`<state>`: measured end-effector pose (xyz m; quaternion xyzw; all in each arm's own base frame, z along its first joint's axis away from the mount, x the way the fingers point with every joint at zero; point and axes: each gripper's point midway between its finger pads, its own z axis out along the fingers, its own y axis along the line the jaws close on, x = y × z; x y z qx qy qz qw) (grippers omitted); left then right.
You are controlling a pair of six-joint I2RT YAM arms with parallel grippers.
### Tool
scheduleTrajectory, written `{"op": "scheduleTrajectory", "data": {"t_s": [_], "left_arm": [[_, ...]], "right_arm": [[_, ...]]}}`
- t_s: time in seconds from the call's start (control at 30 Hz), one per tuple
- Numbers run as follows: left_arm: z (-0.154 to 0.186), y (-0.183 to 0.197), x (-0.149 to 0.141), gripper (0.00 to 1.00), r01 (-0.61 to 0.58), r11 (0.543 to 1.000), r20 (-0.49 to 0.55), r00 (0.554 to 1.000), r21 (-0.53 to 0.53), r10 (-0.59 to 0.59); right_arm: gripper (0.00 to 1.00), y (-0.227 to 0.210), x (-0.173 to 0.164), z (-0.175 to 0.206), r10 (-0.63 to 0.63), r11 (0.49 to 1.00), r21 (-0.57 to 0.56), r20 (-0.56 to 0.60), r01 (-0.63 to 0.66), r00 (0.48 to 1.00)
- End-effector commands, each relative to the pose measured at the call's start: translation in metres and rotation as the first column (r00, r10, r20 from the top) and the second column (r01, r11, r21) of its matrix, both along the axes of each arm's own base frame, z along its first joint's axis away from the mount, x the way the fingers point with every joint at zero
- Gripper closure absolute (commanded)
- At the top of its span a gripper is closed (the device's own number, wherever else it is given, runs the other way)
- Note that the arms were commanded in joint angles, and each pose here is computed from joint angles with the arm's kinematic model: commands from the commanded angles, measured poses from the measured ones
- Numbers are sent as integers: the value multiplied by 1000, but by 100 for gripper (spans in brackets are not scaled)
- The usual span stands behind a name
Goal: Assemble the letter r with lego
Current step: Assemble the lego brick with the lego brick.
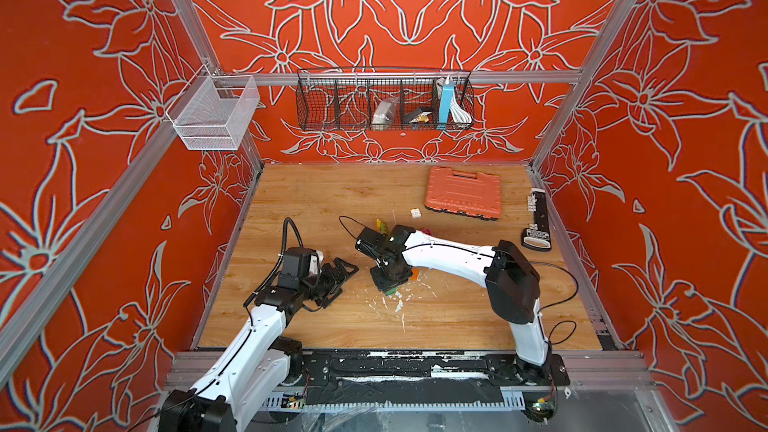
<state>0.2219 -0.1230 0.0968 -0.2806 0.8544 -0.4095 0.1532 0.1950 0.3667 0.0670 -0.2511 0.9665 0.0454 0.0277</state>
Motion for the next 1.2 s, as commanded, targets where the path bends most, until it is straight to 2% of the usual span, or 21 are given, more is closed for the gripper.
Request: {"op": "scheduleTrajectory", "data": {"t_s": [0.0,0.77,1.17], "left_arm": [[1,1,-1,4,5,1000,8,1000,3,-5],[2,2,-2,4,27,999,0,1000,25,-27],[2,2,-3,4,31,999,0,1000,35,-31]], "right_arm": [[100,0,5,-2,12,1000,-25,15,-11,1000],[100,-4,16,-20,-16,998,-61,14,17,1000],[100,-19,2,-43,-65,992,-110,-46,60,997]]}}
